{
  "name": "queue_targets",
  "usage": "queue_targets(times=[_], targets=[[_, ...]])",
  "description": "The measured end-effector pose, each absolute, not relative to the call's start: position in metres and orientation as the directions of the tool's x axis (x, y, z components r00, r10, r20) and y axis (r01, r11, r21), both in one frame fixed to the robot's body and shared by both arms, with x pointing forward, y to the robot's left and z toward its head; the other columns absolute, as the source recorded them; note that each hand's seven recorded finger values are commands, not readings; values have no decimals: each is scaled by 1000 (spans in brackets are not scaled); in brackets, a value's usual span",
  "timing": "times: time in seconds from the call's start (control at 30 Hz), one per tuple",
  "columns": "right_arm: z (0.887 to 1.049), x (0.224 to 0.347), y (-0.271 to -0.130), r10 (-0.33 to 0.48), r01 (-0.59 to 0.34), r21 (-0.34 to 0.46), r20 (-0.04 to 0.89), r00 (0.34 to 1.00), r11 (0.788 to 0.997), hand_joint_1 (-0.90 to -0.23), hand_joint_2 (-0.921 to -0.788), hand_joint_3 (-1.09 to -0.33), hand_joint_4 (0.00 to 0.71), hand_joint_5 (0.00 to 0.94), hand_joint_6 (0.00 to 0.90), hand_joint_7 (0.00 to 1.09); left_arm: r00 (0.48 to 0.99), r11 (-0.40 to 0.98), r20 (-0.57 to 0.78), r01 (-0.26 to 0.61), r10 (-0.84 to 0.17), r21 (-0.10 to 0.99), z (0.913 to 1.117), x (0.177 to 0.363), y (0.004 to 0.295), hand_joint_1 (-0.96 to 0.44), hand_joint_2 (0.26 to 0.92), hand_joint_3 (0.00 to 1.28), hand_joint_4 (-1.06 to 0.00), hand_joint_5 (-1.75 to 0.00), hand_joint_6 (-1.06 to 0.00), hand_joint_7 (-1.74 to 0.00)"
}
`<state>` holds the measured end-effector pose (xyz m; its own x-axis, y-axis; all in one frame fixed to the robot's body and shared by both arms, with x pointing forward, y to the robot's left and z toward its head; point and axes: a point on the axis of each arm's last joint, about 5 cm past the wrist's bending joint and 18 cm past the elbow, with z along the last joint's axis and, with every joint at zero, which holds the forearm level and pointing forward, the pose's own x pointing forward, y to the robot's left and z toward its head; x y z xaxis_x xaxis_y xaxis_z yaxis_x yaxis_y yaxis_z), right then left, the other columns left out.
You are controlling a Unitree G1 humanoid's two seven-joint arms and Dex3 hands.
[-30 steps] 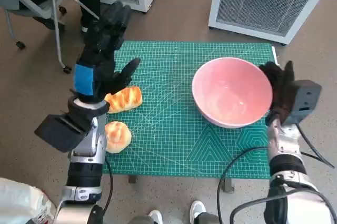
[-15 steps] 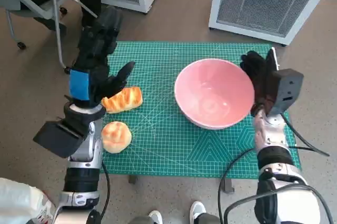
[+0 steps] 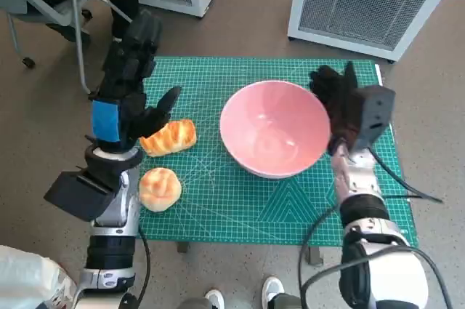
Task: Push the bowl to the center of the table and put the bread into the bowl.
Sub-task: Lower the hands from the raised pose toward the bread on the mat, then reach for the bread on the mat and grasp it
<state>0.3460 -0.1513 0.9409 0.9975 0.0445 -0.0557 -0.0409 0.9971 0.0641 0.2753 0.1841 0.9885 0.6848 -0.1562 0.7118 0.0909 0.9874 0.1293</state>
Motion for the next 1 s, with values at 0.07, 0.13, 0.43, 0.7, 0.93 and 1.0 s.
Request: queue_targets(times=[0.07, 0.13, 0.43, 0.7, 0.93, 1.0], targets=[[942, 347, -151, 46, -43, 63, -55, 997, 997, -486, -921, -865, 210, 0, 259, 3, 687, 988, 710, 88, -154, 130, 988, 275, 185, -440, 921, 258, -327, -1, -340, -176], [943, 347, -151, 48, -44, 62, -53, 997, 997, -487, -921, -864, 209, 0, 258, 3, 689, 988, 708, 83, -152, 131, 987, 274, 187, -444, 921, 258, -330, -3, -342, -172], [953, 350, -159, 38, -39, 35, 17, 999, 999, -501, -921, -853, 215, 4, 262, 4, 699, 979, 697, 29, -163, 199, 986, 271, 198, -469, 921, 263, -334, -3, -337, -149], [981, 353, -165, 57, -54, -19, 311, 949, 998, -560, -921, -826, 244, 14, 289, 18, 763, 858, 580, -67, -284, 509, 993, 271, 225, -491, 921, 266, -320, 0, -327, -128], [1012, 348, -169, 188, -175, -85, 644, 741, 981, -561, -921, -791, 267, 18, 316, 31, 865, 672, 388, -82, -319, 736, 1009, 275, 249, -506, 921, 241, -303, 0, -319, -106], [1019, 345, -169, 223, -200, -119, 718, 659, 973, -555, -921, -775, 277, 19, 325, 36, 885, 631, 336, -65, -321, 773, 1015, 277, 253, -508, 921, 214, -292, -1, -316, -96]])
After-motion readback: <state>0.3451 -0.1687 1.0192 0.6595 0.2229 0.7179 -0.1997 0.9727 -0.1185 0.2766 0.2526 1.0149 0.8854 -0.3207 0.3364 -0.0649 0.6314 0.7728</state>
